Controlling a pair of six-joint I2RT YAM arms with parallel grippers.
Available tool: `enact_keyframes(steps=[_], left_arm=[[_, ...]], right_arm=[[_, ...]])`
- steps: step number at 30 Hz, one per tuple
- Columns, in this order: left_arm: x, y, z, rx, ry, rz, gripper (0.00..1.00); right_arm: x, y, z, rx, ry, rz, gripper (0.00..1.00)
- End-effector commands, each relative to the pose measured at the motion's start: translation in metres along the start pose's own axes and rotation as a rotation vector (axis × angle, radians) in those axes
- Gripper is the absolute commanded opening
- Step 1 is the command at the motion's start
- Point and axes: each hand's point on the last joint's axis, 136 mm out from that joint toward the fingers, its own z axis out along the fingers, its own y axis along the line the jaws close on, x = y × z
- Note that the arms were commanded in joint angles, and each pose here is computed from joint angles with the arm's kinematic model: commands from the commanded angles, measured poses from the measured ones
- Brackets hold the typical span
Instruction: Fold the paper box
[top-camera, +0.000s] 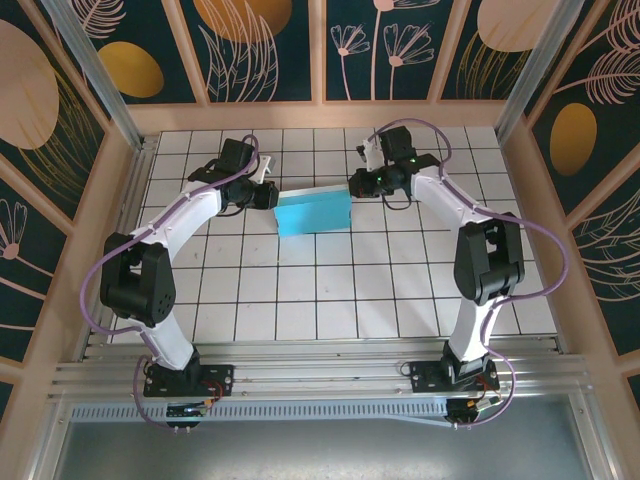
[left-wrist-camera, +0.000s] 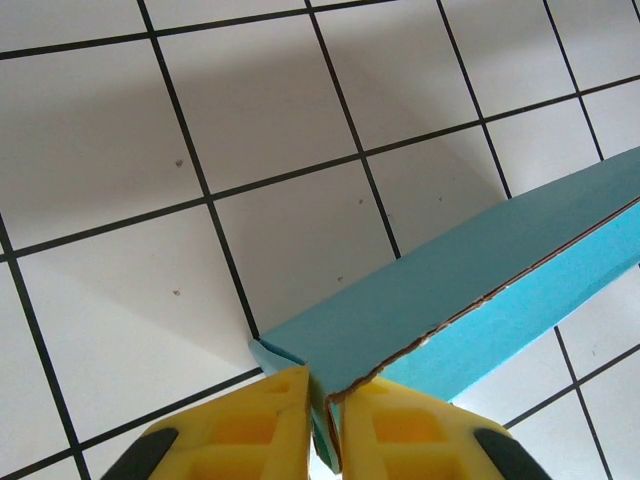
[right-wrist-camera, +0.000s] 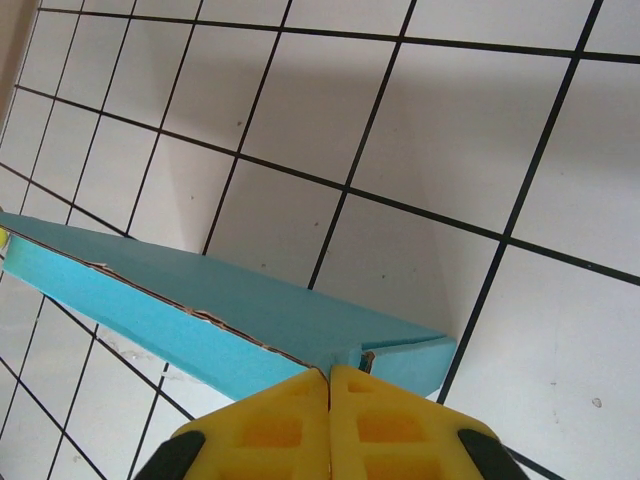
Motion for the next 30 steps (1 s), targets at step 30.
enact_keyframes(steps=[30], left_arm=[[0.023, -0.023, -0.013, 0.137, -0.036, -0.095, 0.25]], right_arm=[[0.05, 0.0, 0.004, 0.005, 0.042, 0.026, 0.13]])
